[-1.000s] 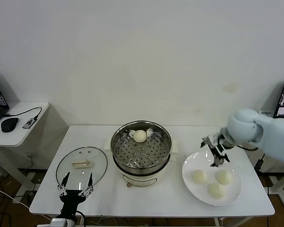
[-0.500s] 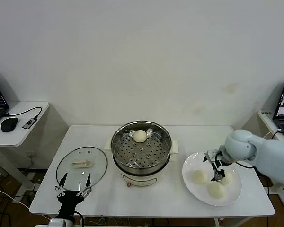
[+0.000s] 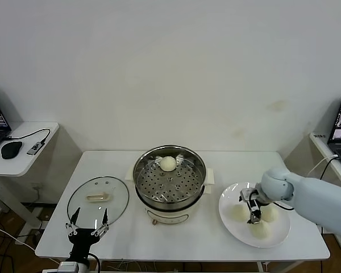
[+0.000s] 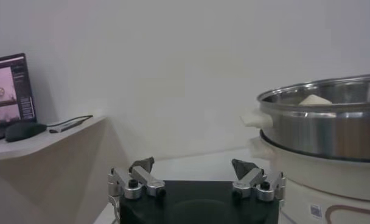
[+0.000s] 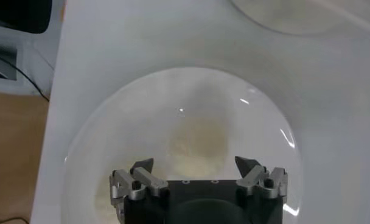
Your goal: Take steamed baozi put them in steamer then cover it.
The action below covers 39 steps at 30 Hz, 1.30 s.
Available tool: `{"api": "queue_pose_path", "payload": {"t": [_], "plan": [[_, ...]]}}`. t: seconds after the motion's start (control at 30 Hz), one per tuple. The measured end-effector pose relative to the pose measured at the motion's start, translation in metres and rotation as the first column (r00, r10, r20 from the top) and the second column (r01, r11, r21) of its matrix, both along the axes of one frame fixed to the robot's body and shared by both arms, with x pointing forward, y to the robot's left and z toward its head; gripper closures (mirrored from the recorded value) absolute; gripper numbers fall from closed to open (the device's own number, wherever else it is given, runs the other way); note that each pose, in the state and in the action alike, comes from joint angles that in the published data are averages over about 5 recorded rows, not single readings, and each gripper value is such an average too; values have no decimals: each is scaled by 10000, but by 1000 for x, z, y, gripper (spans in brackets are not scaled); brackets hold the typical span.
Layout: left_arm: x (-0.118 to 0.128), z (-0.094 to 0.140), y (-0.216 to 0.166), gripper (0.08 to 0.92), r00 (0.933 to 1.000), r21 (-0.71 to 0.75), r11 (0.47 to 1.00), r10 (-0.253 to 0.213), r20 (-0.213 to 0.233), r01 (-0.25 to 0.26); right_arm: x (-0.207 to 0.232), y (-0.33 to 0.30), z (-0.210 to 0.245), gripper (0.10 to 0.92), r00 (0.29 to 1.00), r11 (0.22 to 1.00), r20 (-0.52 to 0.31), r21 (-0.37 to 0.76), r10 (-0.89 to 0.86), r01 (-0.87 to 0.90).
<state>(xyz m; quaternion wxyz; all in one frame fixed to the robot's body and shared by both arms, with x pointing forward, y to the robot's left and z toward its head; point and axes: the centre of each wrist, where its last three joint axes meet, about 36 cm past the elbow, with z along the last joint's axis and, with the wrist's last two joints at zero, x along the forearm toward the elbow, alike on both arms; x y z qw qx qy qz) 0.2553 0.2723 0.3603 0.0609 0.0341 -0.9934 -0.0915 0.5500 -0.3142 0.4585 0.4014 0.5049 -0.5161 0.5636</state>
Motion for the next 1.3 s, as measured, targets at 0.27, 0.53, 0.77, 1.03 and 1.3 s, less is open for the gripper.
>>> {"api": "queue_pose_path", "payload": {"t": [0.27,0.53,0.77,1.03,1.3], "plan": [[1,-2,0,177,10000,-16,10000,44,9,-44,3,1,-11,340,9998,9998,-89,5,-186,186],[1,-1,0,177,10000,-11,10000,56,20,-56,5,-2,-6,445,9995,9995,-91,136,-296,297],[3,1,-1,177,10000,-24,10000,11,99,-11,14,-9,29,463,9987,9984,211,344,-458,450],[5,3,-3,177,9998,-35,9999,-107,170,108,26,-10,96,463,9944,9956,842,739,-632,570],[9,4,-2,177,9995,-17,9998,-213,231,213,40,21,177,455,9841,9909,1701,1319,-509,284]]}}
